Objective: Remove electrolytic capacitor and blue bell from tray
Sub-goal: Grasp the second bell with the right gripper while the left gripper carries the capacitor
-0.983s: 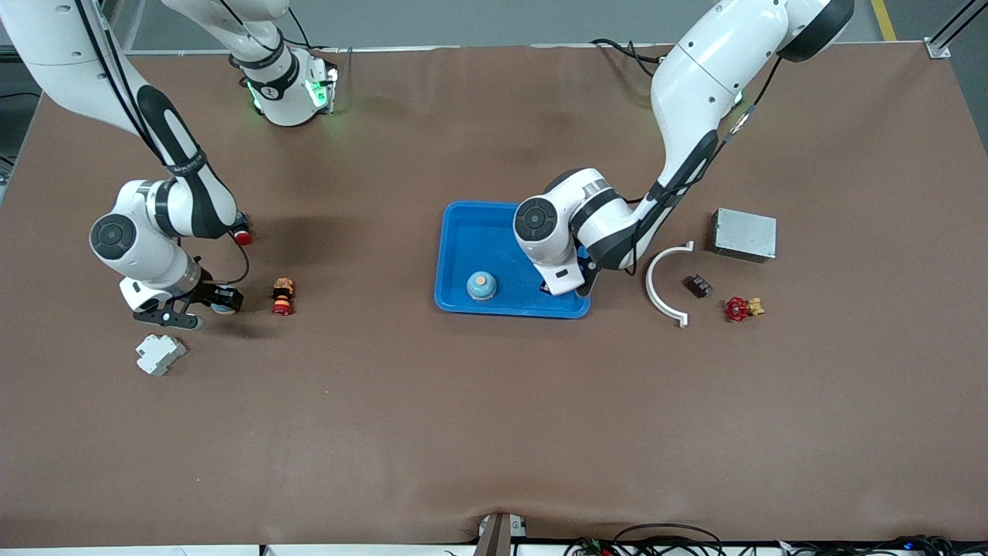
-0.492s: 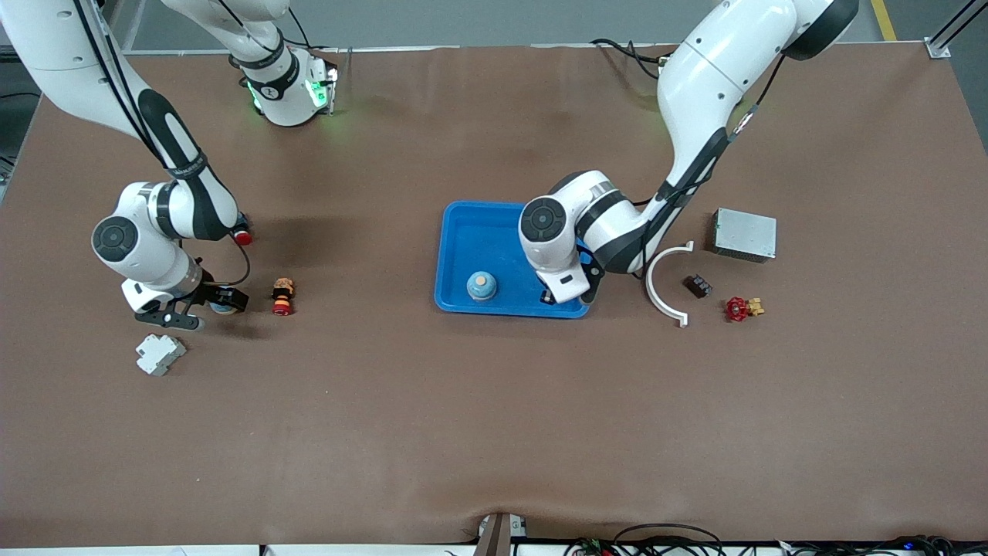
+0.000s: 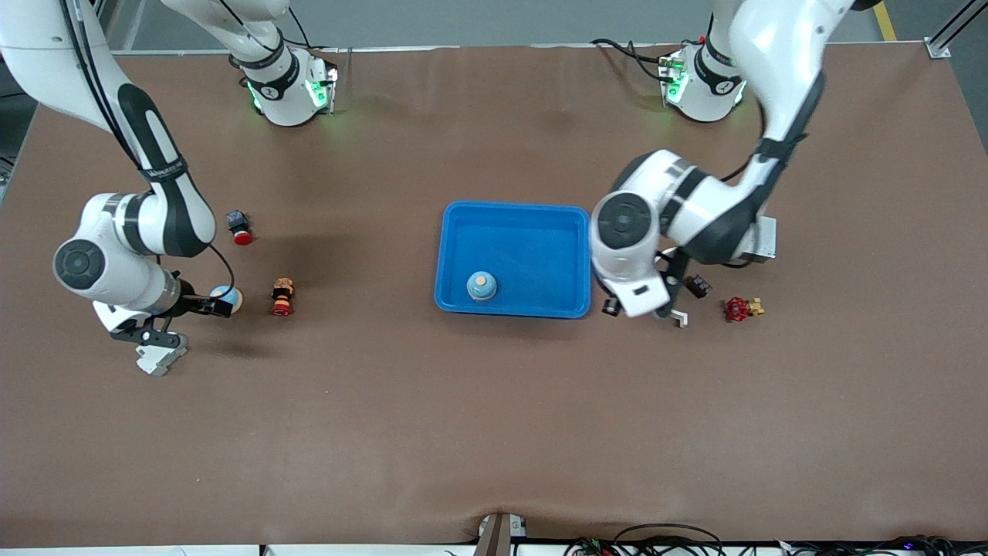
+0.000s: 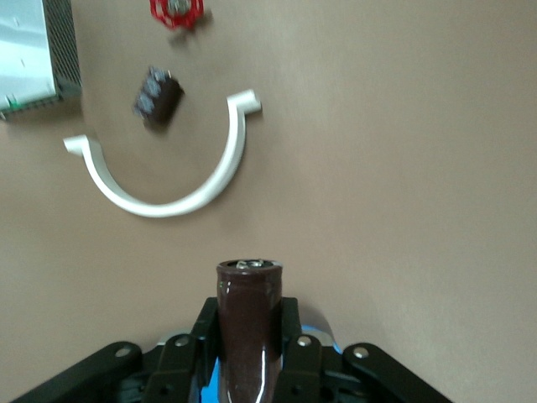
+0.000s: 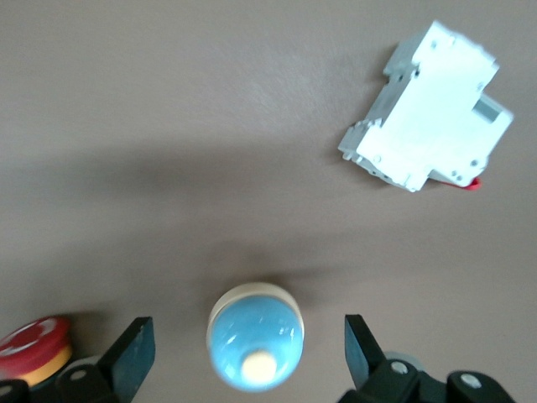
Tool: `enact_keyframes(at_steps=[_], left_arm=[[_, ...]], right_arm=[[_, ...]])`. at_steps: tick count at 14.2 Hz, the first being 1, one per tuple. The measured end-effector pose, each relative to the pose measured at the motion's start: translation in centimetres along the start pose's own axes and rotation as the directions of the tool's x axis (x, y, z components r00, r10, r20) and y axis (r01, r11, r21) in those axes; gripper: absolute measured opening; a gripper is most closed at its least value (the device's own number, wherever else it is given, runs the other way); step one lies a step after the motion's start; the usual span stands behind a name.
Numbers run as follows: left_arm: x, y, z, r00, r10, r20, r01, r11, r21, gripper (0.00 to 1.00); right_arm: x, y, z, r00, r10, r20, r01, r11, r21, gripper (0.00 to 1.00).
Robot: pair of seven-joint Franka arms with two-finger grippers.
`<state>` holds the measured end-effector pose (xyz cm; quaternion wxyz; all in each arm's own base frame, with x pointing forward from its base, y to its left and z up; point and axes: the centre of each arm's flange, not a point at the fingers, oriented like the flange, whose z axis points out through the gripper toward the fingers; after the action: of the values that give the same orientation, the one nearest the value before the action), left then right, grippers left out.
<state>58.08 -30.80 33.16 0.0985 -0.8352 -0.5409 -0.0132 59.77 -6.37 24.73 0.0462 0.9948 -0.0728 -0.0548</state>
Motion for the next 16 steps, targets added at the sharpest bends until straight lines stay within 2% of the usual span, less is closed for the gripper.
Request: enact_keyframes(at_steps=[3,5,8,11,16], left_arm=[[5.8,-0.5,0.8,0.999,0.038,0.020,-0.039,0.998,0.047,0.33],[9.0,-1.0,1.6,0.997,0.076,0.032,-0.078,0.993,0.083,0.33],[15.4,-2.4,3.4,0.991,0.121,0.065,-0.128,0.985,0.117,0.33],[21.5,-4.1,5.1,0.980,0.170,0.105,-0.182,0.975,0.127,0.33],[28.0,-6.3,6.3,0.947,0.282,0.151,-0.299,0.949,0.104,0.33]], right_arm=[[0.4,-3.2,-4.6,0.998,0.059,-0.006,-0.059,0.998,-0.012,1.00],[-0.5,-7.7,-6.2,0.993,0.118,-0.016,-0.118,0.993,-0.011,1.00],[-2.9,-16.5,-8.0,0.972,0.236,-0.004,-0.235,0.970,0.063,1.00],[-5.8,-24.9,-10.4,0.934,0.357,-0.010,-0.354,0.929,0.112,1.00],[-12.6,-38.5,-15.9,0.873,0.487,-0.032,-0.472,0.858,0.203,1.00]])
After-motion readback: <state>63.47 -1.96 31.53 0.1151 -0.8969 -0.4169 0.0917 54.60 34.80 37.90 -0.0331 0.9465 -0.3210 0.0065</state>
